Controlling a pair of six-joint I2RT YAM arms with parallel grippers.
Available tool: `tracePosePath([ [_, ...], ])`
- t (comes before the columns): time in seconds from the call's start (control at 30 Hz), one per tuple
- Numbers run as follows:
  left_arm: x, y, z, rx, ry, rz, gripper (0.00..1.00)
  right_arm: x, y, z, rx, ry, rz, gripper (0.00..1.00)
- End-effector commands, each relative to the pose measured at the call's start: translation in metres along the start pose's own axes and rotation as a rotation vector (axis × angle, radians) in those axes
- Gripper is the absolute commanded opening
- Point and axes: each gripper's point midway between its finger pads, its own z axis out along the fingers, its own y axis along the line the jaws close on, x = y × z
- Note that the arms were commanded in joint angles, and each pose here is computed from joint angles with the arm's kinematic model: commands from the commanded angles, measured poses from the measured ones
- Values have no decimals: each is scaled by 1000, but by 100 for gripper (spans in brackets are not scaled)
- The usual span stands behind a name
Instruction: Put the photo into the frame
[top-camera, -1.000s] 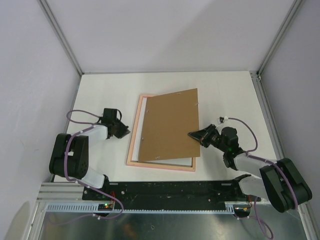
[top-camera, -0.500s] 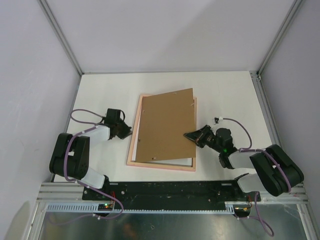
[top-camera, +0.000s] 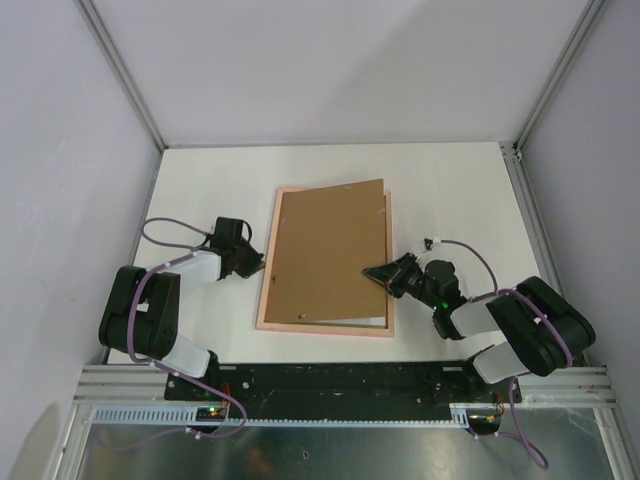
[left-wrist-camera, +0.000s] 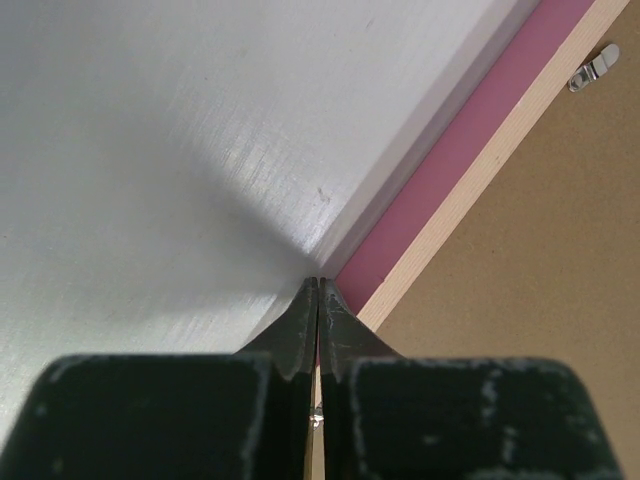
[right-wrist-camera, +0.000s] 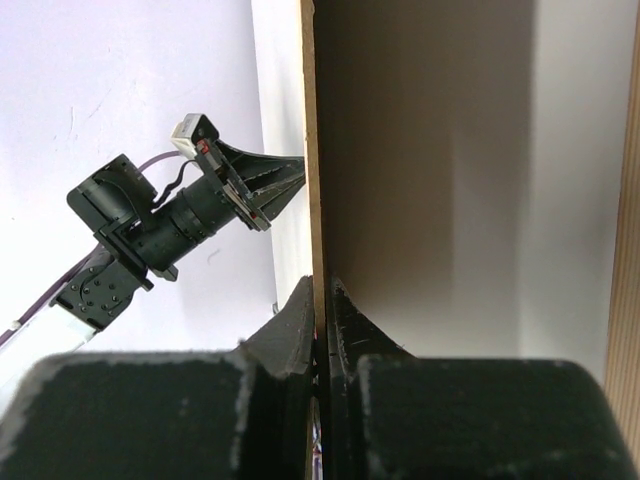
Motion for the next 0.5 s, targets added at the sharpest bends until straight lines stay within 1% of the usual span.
tracePosePath([
  [0.0,2,-7,-5,26,-12,-1,0,-1,24,2,-81,-19,-24,0],
  [0.1,4,-8,-4,26,-10,2,0,1,19,6,-50,-4,-41,0],
  [0.2,4,-9,-5,28,-12,3,0,3,10,10,15,18,-61,0],
  [0.27,3,-9,-5,28,-12,4,0,1,7,13,58,22,-87,8],
  [0.37,3,-9,-6,30,-15,5,0,-3,3,14,119,26,-124,27],
  [0.47,3,-10,-6,32,-15,8,0,-9,4,14,166,24,-163,43],
])
